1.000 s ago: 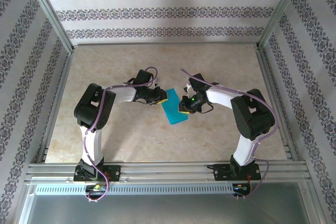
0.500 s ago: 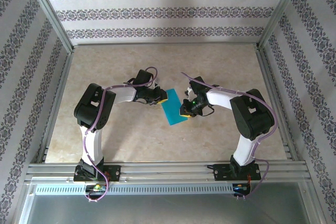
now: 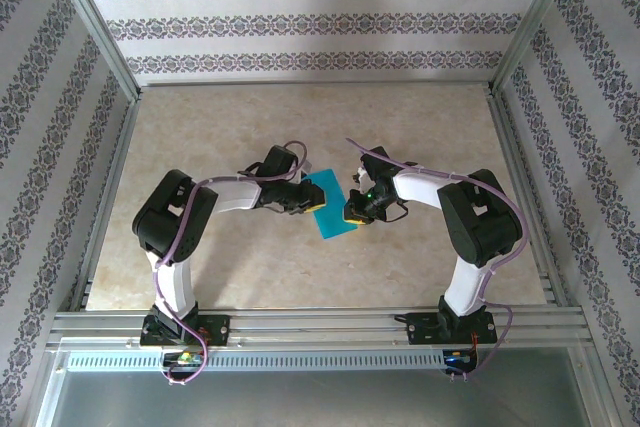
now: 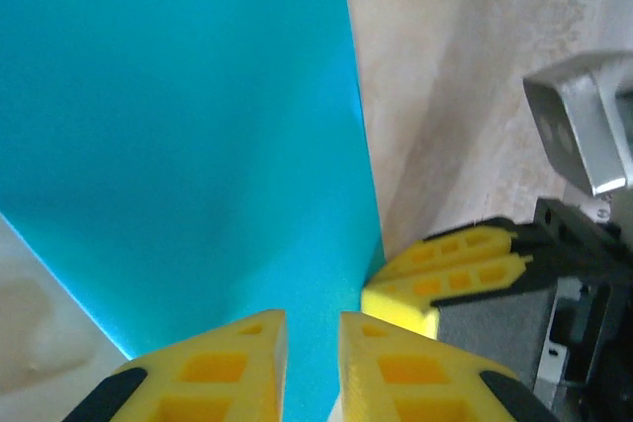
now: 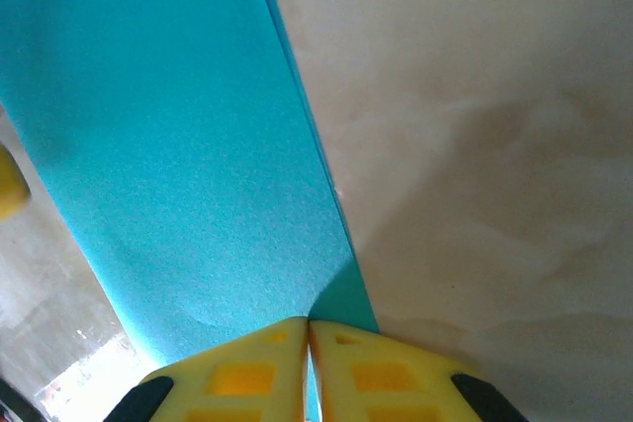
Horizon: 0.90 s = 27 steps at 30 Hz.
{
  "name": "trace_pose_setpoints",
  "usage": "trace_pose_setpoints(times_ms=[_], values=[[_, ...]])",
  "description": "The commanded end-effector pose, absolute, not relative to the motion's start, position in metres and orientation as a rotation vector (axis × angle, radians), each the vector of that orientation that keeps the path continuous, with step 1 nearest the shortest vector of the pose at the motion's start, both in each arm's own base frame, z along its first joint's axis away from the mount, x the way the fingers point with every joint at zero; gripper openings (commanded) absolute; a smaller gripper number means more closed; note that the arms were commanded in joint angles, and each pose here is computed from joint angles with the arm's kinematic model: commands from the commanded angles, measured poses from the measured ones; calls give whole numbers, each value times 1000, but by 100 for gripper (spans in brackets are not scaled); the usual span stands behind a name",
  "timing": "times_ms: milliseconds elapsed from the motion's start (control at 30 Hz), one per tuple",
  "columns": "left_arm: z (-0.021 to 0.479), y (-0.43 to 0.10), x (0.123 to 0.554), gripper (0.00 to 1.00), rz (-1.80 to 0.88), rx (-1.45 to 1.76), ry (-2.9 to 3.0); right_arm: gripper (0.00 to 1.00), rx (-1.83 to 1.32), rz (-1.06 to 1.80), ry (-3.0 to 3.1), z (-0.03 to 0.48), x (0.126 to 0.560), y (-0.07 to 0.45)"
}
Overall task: Fold a paper plane with a square sheet of paper (pick it up from the middle)
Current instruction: First fold the square sheet of paper in half at the center of the table.
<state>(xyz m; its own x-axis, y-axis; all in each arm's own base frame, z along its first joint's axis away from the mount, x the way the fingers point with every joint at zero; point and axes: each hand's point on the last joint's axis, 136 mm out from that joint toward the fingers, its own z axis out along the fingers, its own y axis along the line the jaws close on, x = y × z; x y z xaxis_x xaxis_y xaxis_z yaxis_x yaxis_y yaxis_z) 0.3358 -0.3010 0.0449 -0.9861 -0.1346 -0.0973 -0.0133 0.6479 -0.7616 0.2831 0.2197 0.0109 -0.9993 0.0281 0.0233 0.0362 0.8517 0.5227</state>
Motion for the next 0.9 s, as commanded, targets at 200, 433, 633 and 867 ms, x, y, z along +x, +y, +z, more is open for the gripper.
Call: trace_pose_setpoints(times_ms=[200, 433, 633, 867], values=[[32, -304, 328, 21, -1248, -123, 2718, 16, -27, -870, -2983, 12, 274, 225], [22, -305, 323, 20, -1240, -128, 2740, 17, 88, -1103, -2978, 52, 275, 255], [18, -306, 322, 18, -1247, -137, 2743, 15, 79, -1076, -2955, 37, 261, 269], [20, -307, 323, 17, -1259, -143, 2732, 13, 46, -1023, -2938, 16, 252, 272]])
